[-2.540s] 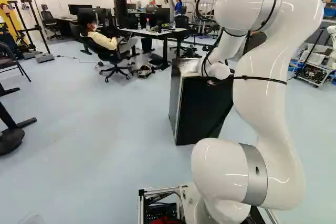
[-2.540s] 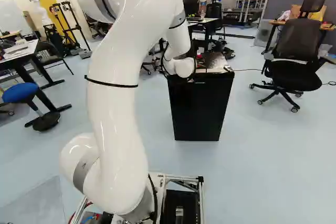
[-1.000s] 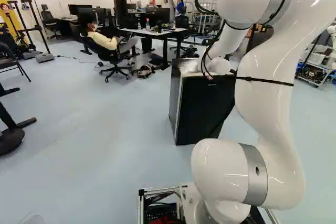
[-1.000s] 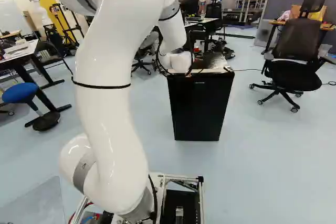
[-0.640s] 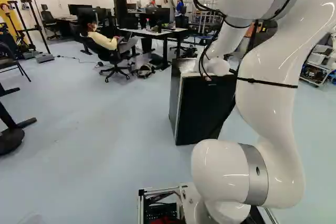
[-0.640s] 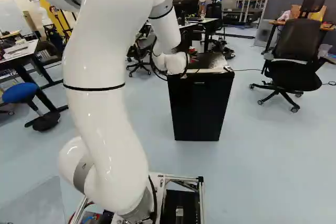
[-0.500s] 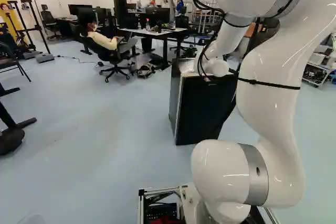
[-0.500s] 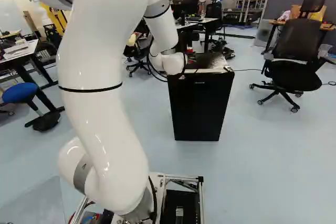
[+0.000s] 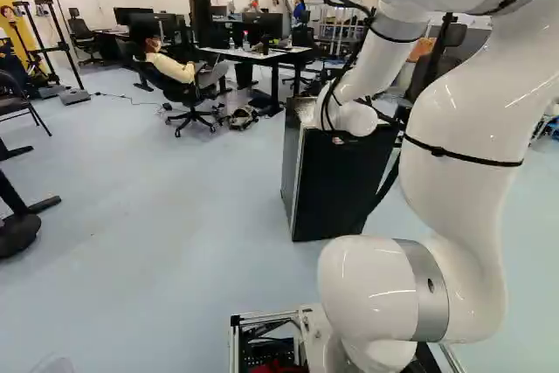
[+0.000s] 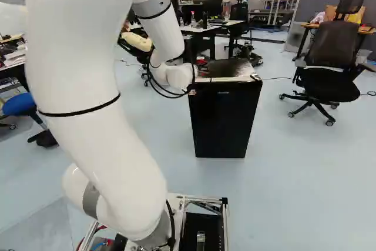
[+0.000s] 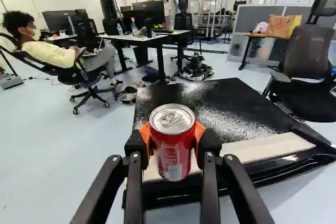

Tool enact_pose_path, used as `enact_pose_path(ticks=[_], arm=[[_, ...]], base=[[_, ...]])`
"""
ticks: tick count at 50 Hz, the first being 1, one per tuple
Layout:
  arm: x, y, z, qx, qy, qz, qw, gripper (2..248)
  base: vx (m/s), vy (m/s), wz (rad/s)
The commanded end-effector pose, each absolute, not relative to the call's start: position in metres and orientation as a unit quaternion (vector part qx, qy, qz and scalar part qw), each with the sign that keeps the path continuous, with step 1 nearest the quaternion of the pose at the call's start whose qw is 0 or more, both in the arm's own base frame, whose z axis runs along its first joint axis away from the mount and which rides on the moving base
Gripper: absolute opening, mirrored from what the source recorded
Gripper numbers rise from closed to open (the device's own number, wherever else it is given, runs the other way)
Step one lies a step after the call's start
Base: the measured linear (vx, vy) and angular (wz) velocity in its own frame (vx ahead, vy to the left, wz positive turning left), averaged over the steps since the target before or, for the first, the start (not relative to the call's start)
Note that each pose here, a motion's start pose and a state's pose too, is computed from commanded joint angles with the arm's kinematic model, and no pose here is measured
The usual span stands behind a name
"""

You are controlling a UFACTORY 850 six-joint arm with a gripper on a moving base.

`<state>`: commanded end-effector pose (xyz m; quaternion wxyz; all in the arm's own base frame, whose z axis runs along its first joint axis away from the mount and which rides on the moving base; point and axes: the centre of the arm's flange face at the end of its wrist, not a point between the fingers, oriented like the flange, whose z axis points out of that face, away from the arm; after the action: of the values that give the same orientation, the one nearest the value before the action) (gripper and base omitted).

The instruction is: Grab a drink from the fridge

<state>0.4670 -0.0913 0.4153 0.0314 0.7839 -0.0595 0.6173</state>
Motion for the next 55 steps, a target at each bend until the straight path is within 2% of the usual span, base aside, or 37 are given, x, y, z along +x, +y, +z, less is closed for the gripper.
enact_pose_path(ticks=[30, 55], arm=[[0.369, -0.034, 0.399, 0.800, -0.030, 0.599, 0.014, 99], [0.310, -0.011, 0.381, 0.809, -0.012, 0.588, 0.005, 99]], base=[[0.000, 0.000, 0.000], [0.000, 0.000, 0.000]])
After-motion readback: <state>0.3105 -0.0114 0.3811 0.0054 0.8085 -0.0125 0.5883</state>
